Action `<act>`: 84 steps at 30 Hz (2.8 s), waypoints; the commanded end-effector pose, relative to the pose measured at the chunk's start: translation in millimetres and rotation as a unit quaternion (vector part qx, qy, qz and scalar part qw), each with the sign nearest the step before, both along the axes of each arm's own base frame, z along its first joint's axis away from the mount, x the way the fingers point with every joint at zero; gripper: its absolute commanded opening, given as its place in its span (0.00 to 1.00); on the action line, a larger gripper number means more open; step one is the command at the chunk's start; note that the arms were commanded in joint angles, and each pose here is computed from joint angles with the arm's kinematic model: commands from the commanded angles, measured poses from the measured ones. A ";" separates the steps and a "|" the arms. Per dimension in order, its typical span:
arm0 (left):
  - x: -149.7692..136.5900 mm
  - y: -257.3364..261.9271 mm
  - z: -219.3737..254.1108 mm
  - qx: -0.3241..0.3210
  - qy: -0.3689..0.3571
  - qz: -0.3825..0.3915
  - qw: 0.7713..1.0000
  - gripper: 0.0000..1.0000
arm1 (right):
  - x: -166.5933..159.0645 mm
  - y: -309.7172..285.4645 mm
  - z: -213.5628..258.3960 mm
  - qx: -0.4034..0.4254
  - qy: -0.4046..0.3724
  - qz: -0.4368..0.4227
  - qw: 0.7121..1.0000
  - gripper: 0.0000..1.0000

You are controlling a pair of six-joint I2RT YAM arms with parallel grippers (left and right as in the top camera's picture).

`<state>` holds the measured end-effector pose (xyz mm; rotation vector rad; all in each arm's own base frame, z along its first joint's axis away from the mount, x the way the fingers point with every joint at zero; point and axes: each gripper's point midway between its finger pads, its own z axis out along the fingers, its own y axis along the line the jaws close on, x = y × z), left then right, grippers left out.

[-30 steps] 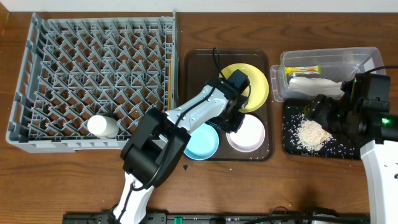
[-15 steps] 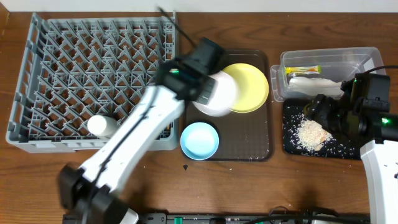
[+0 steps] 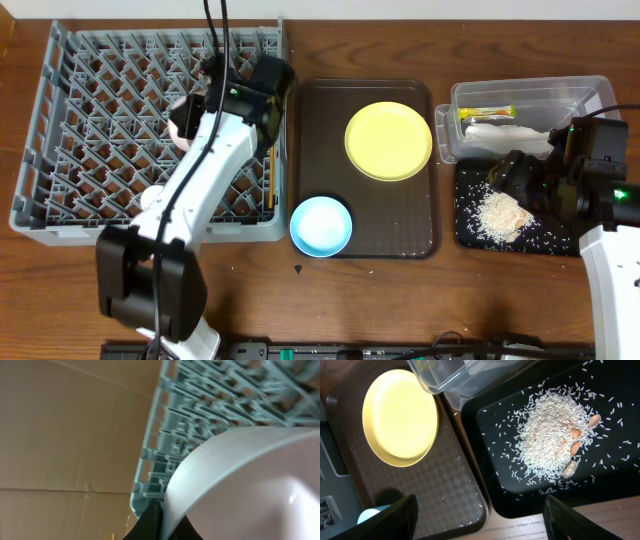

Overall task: Sort waste into correct bins and load items into the dishwasher
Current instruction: 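Lift the pink bowl into the dish rack and release it, then grasp the rim of the light-blue bowl with the left gripper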

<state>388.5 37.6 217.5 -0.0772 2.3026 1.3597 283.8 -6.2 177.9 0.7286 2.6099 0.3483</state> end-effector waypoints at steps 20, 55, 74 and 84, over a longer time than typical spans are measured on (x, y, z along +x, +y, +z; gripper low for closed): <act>23.6 -37.4 -68.6 0.047 0.035 -0.025 0.998 0.17 | -1.0 -1.0 -2.9 -0.004 0.002 0.011 1.000 0.78; -130.4 -244.1 -163.2 -0.480 0.241 -0.159 0.828 0.08 | -4.4 -0.6 -4.3 -0.003 0.010 0.011 1.000 0.77; -147.7 -357.2 -128.7 -0.569 0.262 -0.327 0.707 0.37 | -4.4 -0.5 -4.3 -0.003 0.010 0.011 1.000 0.77; -113.9 -264.0 -160.1 -0.504 0.230 -0.206 0.806 0.52 | -4.4 -0.5 -4.3 -0.003 0.010 0.011 1.000 0.77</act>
